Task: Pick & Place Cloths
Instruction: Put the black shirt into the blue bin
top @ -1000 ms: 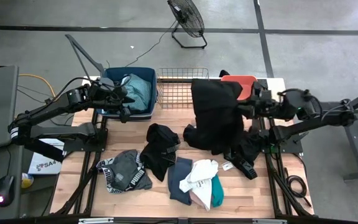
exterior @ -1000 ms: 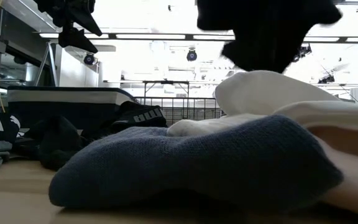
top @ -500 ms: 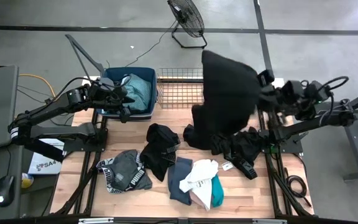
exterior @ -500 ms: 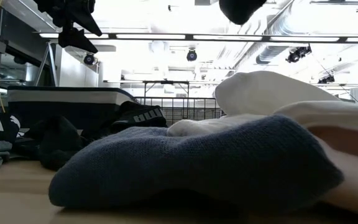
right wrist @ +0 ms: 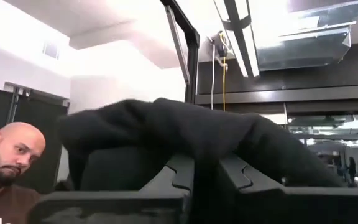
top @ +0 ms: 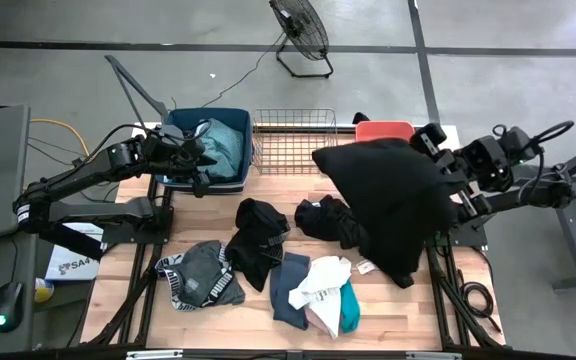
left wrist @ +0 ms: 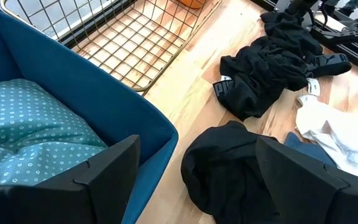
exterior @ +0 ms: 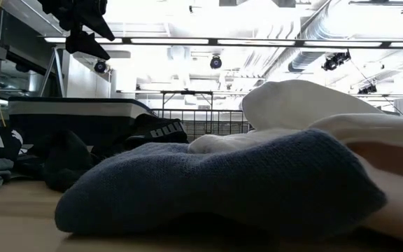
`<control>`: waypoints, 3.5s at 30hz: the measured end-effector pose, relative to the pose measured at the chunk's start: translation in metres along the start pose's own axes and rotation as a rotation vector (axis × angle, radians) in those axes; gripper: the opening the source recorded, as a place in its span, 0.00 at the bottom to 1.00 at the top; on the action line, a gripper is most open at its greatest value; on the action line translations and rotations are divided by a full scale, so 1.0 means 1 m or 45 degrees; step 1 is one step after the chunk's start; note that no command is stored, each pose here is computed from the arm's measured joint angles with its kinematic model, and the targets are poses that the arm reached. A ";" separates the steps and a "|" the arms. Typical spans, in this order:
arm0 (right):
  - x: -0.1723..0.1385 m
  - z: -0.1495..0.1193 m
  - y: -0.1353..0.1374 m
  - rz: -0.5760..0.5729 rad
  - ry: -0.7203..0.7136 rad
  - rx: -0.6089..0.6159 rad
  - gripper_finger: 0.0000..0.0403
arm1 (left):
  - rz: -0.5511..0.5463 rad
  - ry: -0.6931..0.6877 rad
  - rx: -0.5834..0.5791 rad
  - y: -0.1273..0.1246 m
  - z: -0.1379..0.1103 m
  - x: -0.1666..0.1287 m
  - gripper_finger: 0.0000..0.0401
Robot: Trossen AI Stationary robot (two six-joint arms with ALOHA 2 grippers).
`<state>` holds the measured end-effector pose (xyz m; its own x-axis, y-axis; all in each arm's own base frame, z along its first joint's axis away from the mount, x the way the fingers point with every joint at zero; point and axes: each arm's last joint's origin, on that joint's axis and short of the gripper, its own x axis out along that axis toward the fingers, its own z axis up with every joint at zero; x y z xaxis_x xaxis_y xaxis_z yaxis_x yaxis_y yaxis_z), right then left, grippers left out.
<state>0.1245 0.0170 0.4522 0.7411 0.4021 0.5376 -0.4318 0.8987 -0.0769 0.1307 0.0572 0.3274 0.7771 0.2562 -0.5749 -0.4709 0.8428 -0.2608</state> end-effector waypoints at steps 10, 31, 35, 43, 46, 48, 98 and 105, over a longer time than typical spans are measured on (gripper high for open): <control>0.001 -0.024 -0.022 -0.747 0.175 -0.049 0.04 | 0.000 0.000 0.000 0.000 0.000 0.000 0.78; 0.038 -0.134 -0.092 -0.915 0.608 -0.118 0.03 | -0.209 -0.197 0.159 -0.009 0.021 0.007 0.78; 0.037 -0.139 -0.093 -0.900 0.654 -0.097 0.03 | -0.322 -0.340 0.307 -0.014 0.036 0.016 0.78; 0.038 -0.138 -0.092 -0.847 0.637 -0.088 0.03 | -0.503 -0.561 0.559 -0.022 0.063 0.051 0.78; 0.038 -0.138 -0.091 -0.798 0.647 -0.072 0.03 | -0.644 -0.627 0.670 -0.031 0.068 0.064 0.78; 0.039 -0.142 -0.091 -0.777 0.670 -0.060 0.03 | -0.679 -0.663 0.741 -0.039 0.069 0.072 0.78; 0.034 -0.161 -0.075 -0.656 0.873 0.367 0.03 | -0.536 -0.860 1.102 -0.102 0.069 0.134 0.88; 0.034 -0.162 -0.082 -0.629 0.844 0.413 0.03 | -0.590 -0.870 1.124 -0.105 0.068 0.132 0.88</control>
<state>0.2683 -0.0145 0.3404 0.9832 0.0907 -0.1583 -0.0337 0.9430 0.3310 0.3112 0.0352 0.3313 0.9826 -0.1834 0.0309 0.1515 0.8856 0.4391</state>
